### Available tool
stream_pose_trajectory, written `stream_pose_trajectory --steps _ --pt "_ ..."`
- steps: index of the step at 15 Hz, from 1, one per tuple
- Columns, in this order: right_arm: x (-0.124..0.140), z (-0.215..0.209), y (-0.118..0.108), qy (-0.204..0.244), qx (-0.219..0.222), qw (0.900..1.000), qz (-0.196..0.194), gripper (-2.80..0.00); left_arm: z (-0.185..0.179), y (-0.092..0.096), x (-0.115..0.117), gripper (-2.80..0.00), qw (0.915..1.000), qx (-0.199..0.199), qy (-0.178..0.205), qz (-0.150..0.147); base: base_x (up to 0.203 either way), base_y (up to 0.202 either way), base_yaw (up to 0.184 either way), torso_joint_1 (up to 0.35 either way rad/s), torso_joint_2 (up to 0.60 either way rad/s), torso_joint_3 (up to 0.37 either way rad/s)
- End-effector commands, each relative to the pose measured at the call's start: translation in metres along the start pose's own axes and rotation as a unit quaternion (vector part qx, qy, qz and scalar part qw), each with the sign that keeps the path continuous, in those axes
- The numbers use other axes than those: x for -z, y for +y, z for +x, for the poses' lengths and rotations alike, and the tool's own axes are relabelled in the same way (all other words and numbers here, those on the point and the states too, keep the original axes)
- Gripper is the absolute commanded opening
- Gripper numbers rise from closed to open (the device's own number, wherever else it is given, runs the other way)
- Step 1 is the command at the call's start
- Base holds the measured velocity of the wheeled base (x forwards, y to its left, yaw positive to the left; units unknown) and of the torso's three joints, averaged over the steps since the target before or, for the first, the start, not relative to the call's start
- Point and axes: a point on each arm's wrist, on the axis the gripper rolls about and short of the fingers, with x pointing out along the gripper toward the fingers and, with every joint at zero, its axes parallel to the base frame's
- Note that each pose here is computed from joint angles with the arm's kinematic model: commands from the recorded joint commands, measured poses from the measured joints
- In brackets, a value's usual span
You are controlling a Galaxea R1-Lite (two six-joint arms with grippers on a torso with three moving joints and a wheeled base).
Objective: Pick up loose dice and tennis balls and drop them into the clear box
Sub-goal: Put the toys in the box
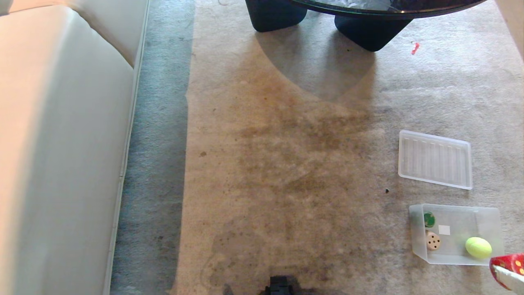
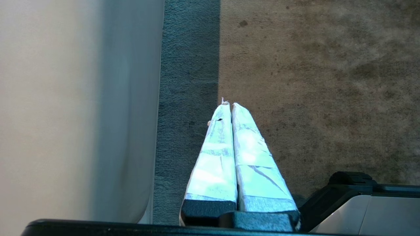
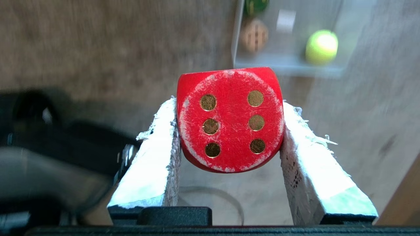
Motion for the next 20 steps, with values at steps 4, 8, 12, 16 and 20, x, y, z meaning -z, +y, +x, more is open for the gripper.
stream_pose_trajectory --steps 4,8,12,16,20 --pt "0.063 -0.040 0.003 -0.158 -0.019 0.987 0.029 -2.80 0.000 0.000 0.000 -2.80 1.0000 0.000 0.001 0.000 0.000 0.000 0.000 0.000 0.00 0.000" --pt "0.071 -0.037 0.004 -0.158 -0.030 0.986 0.033 -2.80 0.000 0.000 0.000 -2.80 1.0000 0.000 0.001 0.000 0.000 0.000 0.000 0.000 0.00 0.000" --pt "0.071 -0.037 0.004 -0.158 -0.030 0.986 0.033 -2.80 0.000 0.000 0.000 -2.80 1.0000 0.000 0.001 0.000 0.000 0.000 0.000 0.000 0.00 0.000" --pt "0.083 -0.033 0.006 -0.143 -0.056 0.988 0.017 -2.80 0.000 0.000 0.000 -2.80 1.0000 0.000 0.001 0.000 0.000 0.000 0.000 0.000 0.00 0.000" --pt "0.083 -0.033 0.006 -0.143 -0.056 0.988 0.017 -2.80 0.000 0.000 0.000 -2.80 1.0000 0.000 0.001 0.000 0.000 0.000 0.000 0.000 0.00 0.000"
